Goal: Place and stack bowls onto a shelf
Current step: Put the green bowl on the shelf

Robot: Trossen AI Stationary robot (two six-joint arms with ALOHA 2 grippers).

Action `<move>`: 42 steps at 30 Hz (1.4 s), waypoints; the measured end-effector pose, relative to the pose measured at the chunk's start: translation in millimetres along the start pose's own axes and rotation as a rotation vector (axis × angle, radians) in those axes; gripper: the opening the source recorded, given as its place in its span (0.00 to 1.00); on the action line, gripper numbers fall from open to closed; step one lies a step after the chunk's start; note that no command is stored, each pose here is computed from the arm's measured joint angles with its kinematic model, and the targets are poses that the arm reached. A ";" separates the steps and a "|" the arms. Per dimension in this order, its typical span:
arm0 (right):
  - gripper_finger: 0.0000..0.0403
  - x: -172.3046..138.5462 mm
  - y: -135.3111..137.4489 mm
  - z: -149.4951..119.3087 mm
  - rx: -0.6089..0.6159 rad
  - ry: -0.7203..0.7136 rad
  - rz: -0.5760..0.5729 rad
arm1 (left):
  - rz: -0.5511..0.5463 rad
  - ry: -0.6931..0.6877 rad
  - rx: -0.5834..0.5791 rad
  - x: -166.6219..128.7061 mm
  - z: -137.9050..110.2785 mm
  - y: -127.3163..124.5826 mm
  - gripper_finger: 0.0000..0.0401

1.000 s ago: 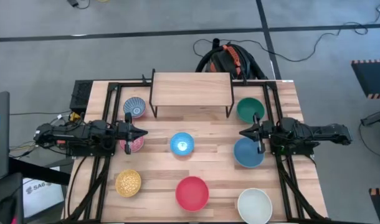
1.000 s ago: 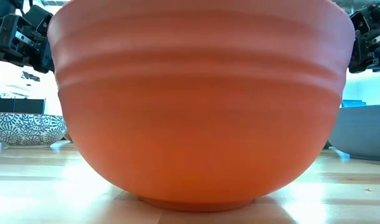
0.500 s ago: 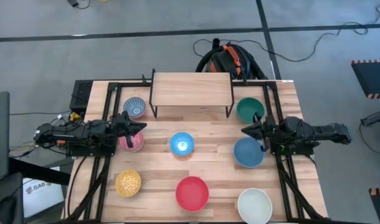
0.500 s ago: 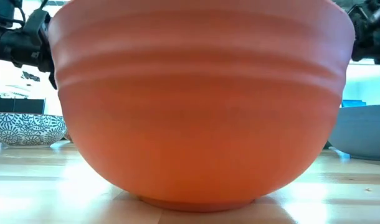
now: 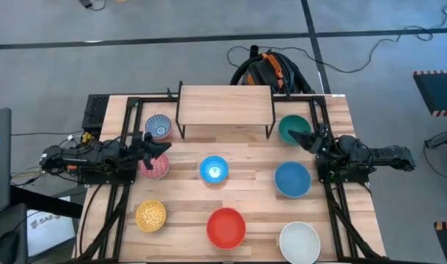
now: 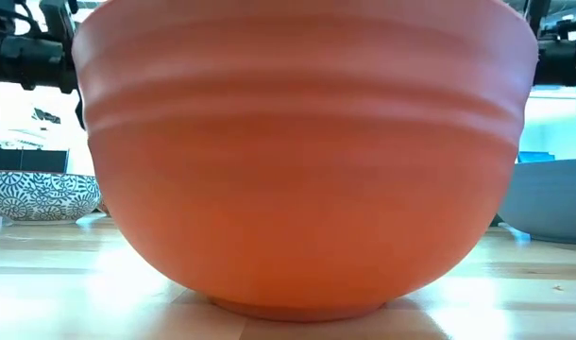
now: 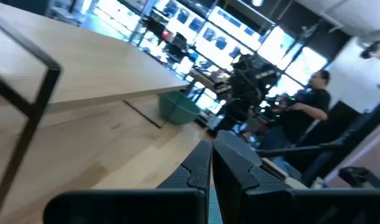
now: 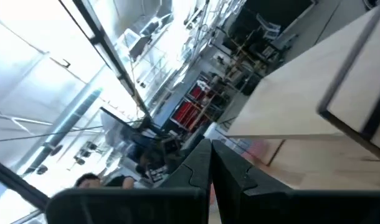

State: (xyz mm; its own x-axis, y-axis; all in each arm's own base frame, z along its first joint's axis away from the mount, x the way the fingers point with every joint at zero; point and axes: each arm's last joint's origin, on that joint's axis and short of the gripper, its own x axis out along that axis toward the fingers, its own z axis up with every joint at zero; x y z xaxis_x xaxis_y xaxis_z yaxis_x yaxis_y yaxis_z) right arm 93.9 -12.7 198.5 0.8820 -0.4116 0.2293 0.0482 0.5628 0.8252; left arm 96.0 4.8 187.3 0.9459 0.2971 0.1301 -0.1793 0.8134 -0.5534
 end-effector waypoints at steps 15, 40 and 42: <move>0.25 30.5 73.0 55.7 -0.346 0.109 -0.316 | 0.101 -0.033 0.180 23.7 53.5 -39.1 0.36; 0.50 60.2 -16.1 101.1 -0.232 0.663 -1.560 | 0.278 0.098 0.234 97.8 65.5 -54.6 0.40; 0.50 64.1 -27.8 106.6 -0.217 0.681 -1.580 | 0.278 0.098 0.228 97.9 65.5 -54.6 0.40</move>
State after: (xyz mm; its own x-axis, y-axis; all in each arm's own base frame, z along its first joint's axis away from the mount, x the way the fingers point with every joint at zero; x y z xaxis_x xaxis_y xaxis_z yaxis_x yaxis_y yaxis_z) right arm 99.0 -131.2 245.3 -0.0542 -0.2957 -0.9538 0.9962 0.0493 -0.0719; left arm 180.7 22.2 284.1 0.8721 0.4820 -0.0849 -0.4781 0.8020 -0.3580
